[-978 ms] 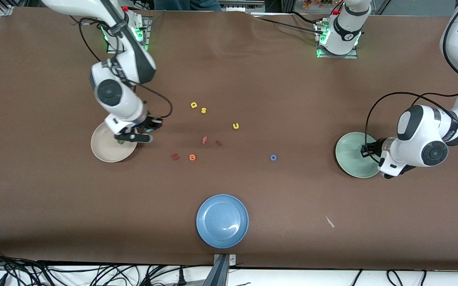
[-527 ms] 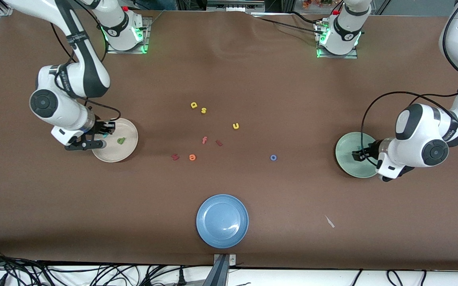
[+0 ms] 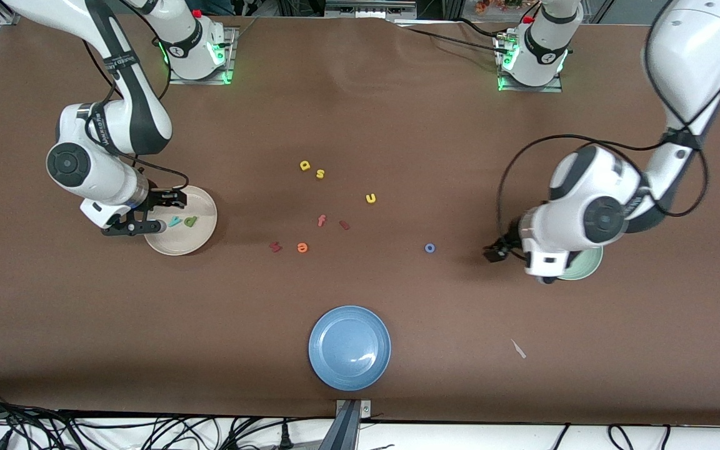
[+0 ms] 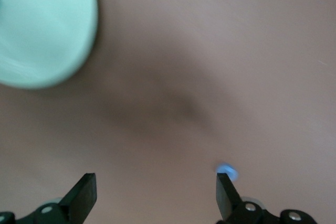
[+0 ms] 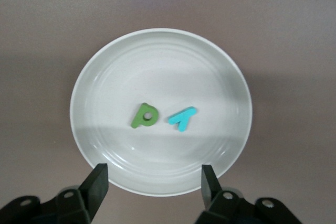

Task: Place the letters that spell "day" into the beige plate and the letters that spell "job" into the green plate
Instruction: 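Grasp the blue o with the left gripper while the right gripper reaches yellow d, then place the blue o on the green plate while the right gripper grasps yellow d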

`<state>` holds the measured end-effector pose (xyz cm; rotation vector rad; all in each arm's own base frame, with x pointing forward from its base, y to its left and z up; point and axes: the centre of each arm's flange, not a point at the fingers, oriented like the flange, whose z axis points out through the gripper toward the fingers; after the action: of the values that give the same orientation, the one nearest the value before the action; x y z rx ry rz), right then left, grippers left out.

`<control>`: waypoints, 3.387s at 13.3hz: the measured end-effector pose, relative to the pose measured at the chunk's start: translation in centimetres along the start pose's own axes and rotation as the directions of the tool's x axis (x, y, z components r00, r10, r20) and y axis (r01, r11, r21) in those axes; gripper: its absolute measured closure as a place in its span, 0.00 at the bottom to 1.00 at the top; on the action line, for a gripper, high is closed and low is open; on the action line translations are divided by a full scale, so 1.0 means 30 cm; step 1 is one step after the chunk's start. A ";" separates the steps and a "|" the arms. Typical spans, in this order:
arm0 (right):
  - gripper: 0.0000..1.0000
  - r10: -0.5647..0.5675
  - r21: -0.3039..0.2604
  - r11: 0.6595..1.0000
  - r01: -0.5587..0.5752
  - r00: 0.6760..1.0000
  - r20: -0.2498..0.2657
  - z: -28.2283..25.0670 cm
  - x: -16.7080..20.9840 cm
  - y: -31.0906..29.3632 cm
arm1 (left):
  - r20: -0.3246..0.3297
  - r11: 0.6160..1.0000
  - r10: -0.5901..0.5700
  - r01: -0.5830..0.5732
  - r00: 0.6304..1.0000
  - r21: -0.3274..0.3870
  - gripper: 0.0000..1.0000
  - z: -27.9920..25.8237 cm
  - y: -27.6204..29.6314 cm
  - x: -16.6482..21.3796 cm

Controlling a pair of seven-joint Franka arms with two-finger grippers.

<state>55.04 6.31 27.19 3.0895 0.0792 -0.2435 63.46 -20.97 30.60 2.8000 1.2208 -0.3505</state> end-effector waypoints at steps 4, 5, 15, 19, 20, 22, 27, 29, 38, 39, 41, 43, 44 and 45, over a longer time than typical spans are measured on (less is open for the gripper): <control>0.20 0.163 0.018 0.987 -0.163 0.987 0.004 -0.009 -0.067 -0.374 | -0.057 0.997 -0.076 0.075 0.995 -0.021 0.00 0.120 0.135 -0.116; 0.20 0.205 0.020 0.979 -0.205 0.979 0.005 -0.011 -0.098 -0.473 | -0.074 0.997 -0.080 0.079 0.994 -0.007 0.00 0.166 0.145 -0.122; 0.20 0.451 0.090 0.889 -0.449 0.892 -0.008 0.157 -0.369 -0.914 | -0.082 0.985 -0.138 0.146 0.987 0.090 0.00 0.431 0.171 -0.206; 0.20 0.554 0.105 0.828 -0.551 0.832 0.004 0.219 -0.411 -0.927 | -0.118 0.979 -0.181 0.190 0.976 0.070 0.03 0.522 0.196 -0.243; 0.20 0.576 0.103 0.813 -0.574 0.818 0.009 0.229 -0.415 -0.925 | -0.121 0.979 -0.192 0.199 0.974 0.050 0.04 0.528 0.206 -0.241; 0.20 0.629 0.106 0.772 -0.627 0.777 0.019 0.249 -0.430 -0.940 | -0.119 0.978 -0.204 0.209 0.972 0.028 0.09 0.518 0.227 -0.232; 0.20 0.683 0.113 0.721 -0.684 0.729 0.046 0.325 -0.491 -1.026 | -0.118 0.977 -0.209 0.212 0.971 0.015 0.36 0.510 0.242 -0.230; 0.20 0.686 0.114 0.718 -0.687 0.726 0.052 0.345 -0.489 -1.023 | -0.118 0.977 -0.210 0.212 0.971 0.009 0.52 0.504 0.247 -0.229; 0.26 0.687 0.123 0.716 -0.688 0.725 0.056 0.398 -0.515 -1.002 | -0.115 0.985 -0.164 0.168 0.980 0.029 0.75 0.348 0.209 -0.082; 0.27 0.687 0.124 0.716 -0.687 0.725 0.056 0.400 -0.515 -1.001 | -0.094 0.989 -0.133 0.138 0.987 0.046 0.75 0.272 0.182 -0.042; 0.44 0.686 0.141 0.714 -0.686 0.725 0.054 0.391 -0.509 -1.005 | -0.037 0.995 -0.053 0.056 0.998 0.082 0.75 0.096 0.079 0.079; 0.57 0.686 0.148 0.714 -0.685 0.726 0.052 0.384 -0.507 -1.008 | 0.021 0.988 0.041 -0.043 0.999 0.146 0.75 -0.010 -0.063 0.216; 0.65 0.686 0.149 0.714 -0.684 0.726 0.051 0.383 -0.507 -1.008 | 0.046 0.981 0.090 -0.097 0.995 0.166 0.75 -0.028 -0.121 0.273; 0.66 0.685 0.149 0.714 -0.684 0.727 0.050 0.382 -0.507 -1.008 | 0.068 0.975 0.131 -0.141 0.989 0.173 0.75 -0.026 -0.164 0.319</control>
<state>36.62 35.26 17.15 2.9922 -1.1236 -0.2013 66.30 -10.65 29.26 2.9791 1.0265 -0.5500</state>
